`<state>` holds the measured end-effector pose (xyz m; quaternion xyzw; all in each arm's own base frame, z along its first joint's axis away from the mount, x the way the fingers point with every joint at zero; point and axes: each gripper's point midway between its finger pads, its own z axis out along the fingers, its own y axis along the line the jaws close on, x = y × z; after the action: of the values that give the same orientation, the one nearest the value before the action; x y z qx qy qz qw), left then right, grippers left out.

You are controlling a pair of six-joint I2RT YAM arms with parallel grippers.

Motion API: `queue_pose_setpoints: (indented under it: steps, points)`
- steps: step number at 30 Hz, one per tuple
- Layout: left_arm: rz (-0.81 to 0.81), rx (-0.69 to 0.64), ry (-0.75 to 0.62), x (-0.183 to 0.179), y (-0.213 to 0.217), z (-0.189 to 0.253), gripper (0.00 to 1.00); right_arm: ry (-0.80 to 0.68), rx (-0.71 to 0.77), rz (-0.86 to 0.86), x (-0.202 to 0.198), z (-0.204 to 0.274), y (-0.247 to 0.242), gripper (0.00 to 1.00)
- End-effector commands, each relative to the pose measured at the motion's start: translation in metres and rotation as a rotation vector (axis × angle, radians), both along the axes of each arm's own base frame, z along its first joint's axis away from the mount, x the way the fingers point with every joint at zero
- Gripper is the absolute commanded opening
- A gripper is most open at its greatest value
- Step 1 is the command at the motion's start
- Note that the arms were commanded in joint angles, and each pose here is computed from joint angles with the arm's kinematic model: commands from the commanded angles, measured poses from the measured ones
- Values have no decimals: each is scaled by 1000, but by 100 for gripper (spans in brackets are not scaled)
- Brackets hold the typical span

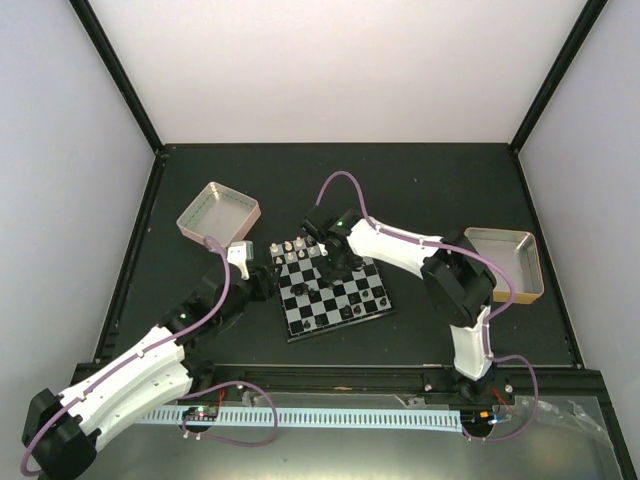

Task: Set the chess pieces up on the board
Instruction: Pick up the chess piece from the chessboard.

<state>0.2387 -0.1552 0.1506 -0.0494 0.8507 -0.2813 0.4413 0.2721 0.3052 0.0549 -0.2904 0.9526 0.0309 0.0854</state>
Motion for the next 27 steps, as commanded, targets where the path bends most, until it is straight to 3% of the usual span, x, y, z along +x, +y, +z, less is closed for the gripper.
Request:
queue_pose_setpoints:
  steps: [1, 19, 27]
  points:
    - [17, -4, -22, 2, 4, 5, 60, -3, -39, 15, 3, -2, -1, 24]
    - [17, -5, -21, 2, 4, 4, 60, 1, -40, 25, 4, -6, 2, 4]
    - [15, -7, -21, 1, 4, 4, 60, -34, 5, 8, 0, 16, -3, 1]
